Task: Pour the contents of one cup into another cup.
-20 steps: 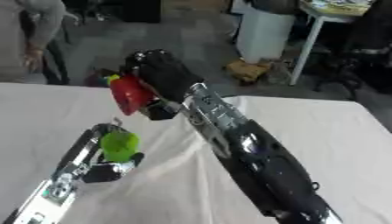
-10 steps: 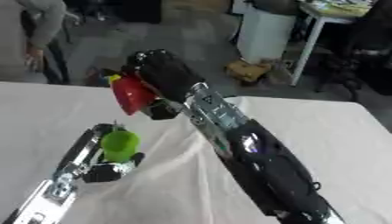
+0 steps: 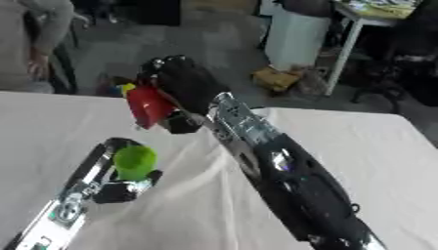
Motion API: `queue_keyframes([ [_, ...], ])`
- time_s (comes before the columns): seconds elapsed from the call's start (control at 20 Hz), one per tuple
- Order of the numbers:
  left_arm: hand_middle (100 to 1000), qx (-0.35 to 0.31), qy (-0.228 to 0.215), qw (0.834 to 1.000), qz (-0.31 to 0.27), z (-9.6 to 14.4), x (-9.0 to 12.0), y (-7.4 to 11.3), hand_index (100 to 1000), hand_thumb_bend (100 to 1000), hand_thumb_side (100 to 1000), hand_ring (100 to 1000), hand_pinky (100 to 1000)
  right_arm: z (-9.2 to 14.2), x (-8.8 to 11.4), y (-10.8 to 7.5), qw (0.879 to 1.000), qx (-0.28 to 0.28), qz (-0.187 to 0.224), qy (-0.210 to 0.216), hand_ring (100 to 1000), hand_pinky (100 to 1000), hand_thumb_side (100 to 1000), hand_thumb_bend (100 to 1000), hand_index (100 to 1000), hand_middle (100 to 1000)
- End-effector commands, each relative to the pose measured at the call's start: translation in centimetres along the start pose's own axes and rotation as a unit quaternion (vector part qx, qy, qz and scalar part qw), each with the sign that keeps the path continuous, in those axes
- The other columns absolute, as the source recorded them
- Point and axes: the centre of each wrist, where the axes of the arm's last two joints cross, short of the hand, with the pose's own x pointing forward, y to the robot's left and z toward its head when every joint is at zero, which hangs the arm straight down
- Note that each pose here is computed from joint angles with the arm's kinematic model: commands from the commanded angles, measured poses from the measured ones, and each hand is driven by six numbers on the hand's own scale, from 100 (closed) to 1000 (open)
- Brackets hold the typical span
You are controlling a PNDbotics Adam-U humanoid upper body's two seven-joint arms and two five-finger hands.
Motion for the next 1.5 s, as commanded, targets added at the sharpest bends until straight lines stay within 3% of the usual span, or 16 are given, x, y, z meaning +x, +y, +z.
queue_keyframes([
  [0.05, 338, 0.007, -0.016, 1.0, -0.01, -0.49, 0.64, 0.94, 569, 258, 241, 224, 100, -0.31, -0.78, -1.59, 1.0, -0.015, 0.025, -0.003, 412, 520, 100, 100, 596, 475],
  [1.2, 338, 0.007, -0.015, 1.0, -0.01, -0.48, 0.6, 0.98, 569, 254, 242, 224, 100, -0.23, -0.84, -1.6, 0.999, -0.018, 0.029, -0.002, 413, 526, 100, 100, 595, 474],
  [1.5, 338, 0.013, -0.011, 1.0, -0.01, -0.41, 0.42, 1.2, 569, 252, 243, 223, 100, 0.18, -1.26, -1.53, 0.999, -0.03, -0.003, 0.027, 404, 514, 100, 100, 598, 465],
])
